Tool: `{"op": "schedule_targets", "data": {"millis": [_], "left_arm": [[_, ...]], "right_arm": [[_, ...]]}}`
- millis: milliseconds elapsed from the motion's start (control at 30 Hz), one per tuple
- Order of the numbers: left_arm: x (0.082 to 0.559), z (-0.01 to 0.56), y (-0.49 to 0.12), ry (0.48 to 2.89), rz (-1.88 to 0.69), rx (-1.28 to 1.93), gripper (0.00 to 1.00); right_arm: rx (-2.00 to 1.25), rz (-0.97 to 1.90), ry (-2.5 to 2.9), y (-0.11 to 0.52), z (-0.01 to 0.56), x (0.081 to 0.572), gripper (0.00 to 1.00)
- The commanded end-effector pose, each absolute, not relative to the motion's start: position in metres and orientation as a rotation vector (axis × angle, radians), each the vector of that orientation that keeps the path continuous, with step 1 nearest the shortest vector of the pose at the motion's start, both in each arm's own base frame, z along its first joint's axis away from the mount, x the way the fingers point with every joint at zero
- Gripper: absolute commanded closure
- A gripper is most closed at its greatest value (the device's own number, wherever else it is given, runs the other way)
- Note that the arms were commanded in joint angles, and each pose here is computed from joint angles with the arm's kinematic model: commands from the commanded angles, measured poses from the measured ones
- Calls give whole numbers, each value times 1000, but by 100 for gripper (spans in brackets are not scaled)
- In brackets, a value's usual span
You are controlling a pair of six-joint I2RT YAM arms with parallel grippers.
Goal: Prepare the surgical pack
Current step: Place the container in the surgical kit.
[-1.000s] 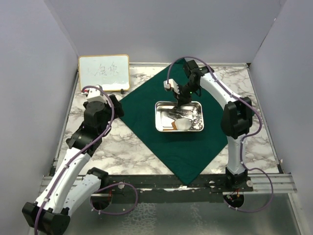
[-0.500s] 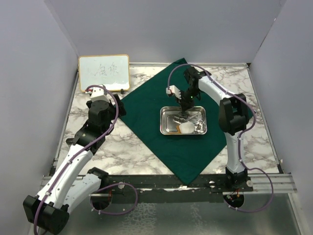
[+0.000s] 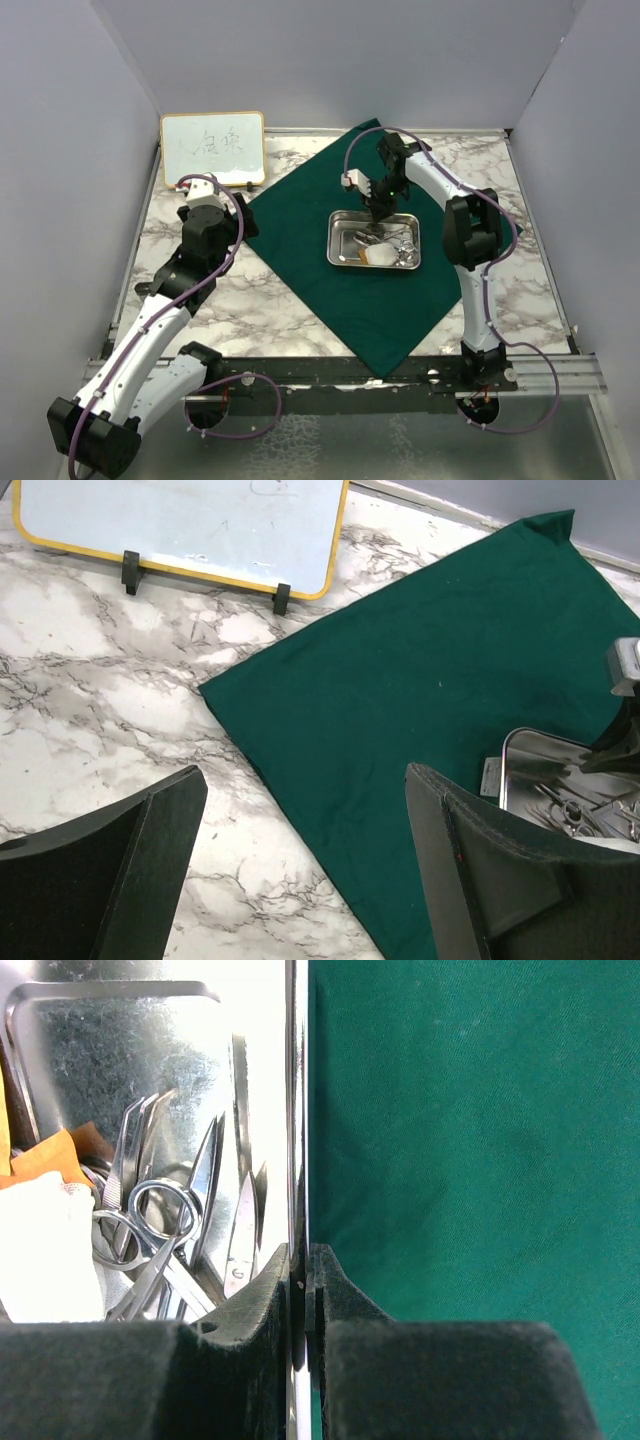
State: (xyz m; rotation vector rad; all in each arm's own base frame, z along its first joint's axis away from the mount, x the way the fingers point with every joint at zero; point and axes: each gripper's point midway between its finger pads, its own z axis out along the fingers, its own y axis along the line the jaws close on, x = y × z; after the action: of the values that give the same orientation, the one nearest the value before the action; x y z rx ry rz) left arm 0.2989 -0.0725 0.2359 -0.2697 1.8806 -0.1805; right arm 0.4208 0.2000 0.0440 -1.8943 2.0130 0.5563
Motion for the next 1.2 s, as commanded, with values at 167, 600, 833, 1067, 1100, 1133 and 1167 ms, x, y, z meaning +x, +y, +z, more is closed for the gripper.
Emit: {"op": "schedule_targets", "data": {"millis": [167,600,833,1067,1100,1133,1167], "left_arm": [[301,234,-68,1873,-146,-276,17],[300,234,-69,1874,-155,-277,18],[300,231,-70,1882,-155,-275,18],[300,232,-70,1879,-156,-275,18],[300,232,-70,1880,-158,-273,18],[300,232,-70,1879,-159,-273,18],[300,231,-71,1881,-160,-271,18]], "right_arm": [[-1901,481,1944,195,46,447,99],[-1899,464,1925,195,41,457,99],[-1896,433,1931,193,37,462,98],[-1890,453,1923,196,36,461,96],[-1889,449,1921,196,37,462,95],[-1886,447,1922,196,37,462,94],[-1886,447,1923,196,37,462,93]]}}
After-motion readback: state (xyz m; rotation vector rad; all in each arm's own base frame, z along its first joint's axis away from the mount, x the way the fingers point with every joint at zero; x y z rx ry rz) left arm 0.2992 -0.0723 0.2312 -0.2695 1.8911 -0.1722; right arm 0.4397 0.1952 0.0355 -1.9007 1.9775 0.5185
